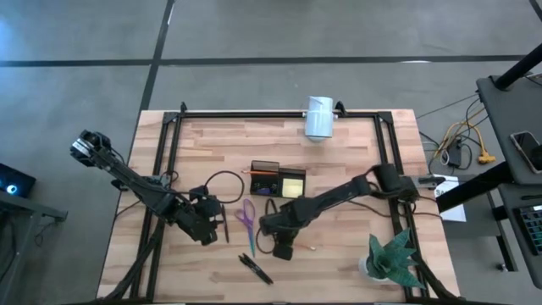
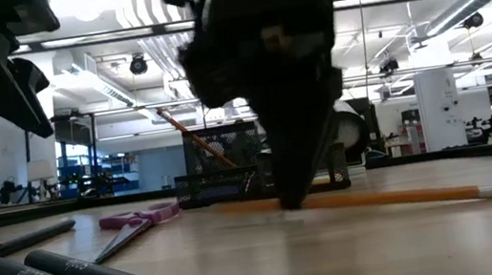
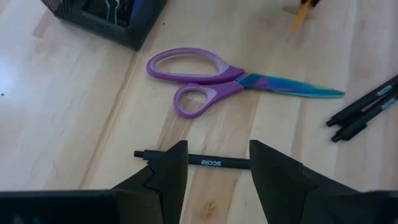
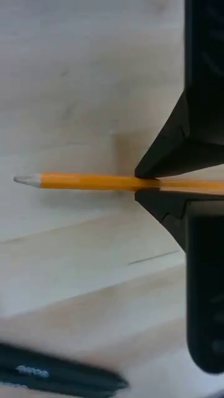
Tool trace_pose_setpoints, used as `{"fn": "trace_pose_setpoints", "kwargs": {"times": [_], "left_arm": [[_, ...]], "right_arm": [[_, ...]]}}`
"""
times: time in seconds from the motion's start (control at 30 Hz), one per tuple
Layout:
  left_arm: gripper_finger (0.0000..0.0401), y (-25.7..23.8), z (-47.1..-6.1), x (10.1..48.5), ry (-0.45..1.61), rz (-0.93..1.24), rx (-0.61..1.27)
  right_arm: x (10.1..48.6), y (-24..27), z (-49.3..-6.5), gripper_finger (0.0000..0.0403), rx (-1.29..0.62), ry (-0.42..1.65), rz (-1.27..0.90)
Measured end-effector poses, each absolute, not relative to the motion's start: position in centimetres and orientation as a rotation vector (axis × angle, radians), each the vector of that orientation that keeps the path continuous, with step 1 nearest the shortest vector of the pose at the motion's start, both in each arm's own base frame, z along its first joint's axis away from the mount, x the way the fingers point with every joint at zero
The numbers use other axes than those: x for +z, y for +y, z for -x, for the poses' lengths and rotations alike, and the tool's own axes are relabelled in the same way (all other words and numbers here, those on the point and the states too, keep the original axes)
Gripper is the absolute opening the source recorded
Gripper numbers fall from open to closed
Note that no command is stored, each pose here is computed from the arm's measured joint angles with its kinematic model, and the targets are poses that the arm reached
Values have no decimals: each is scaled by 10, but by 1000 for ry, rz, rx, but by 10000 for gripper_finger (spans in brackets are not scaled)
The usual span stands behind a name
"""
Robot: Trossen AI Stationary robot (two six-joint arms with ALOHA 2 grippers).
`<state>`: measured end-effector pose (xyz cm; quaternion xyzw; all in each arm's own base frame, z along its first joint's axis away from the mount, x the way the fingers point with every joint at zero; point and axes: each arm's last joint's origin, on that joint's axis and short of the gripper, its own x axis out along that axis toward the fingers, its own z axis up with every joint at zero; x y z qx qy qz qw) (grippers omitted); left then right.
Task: Pick and place office supplies into organizer
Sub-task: Put the yellow pencil into the black desk organizer
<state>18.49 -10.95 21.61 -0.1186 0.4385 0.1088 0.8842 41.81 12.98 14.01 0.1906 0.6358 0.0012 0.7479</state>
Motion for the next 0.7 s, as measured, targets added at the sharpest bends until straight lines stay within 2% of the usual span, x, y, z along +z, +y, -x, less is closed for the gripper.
{"fn": "trace_pose_setpoints", "kwargs": {"times": [0.1, 0.27, 0.47, 0.6, 0.7], "left_arm": [[153, -110, -185, 219, 908, 250, 196], [153, -112, -187, 224, 896, 220, 148], [153, -117, -193, 230, 822, 190, 62], [146, -116, -205, 233, 785, 240, -32], [118, -107, -219, 225, 834, 309, -59]], "right_arm": [[143, 140, -424, 60, -39, 1376, -357], [158, 149, -432, 122, -139, 1295, -294], [178, 157, -432, 189, -297, 1240, -336], [205, 168, -429, 196, -477, 1123, -393], [213, 170, -424, 173, -628, 1094, -531]]}}
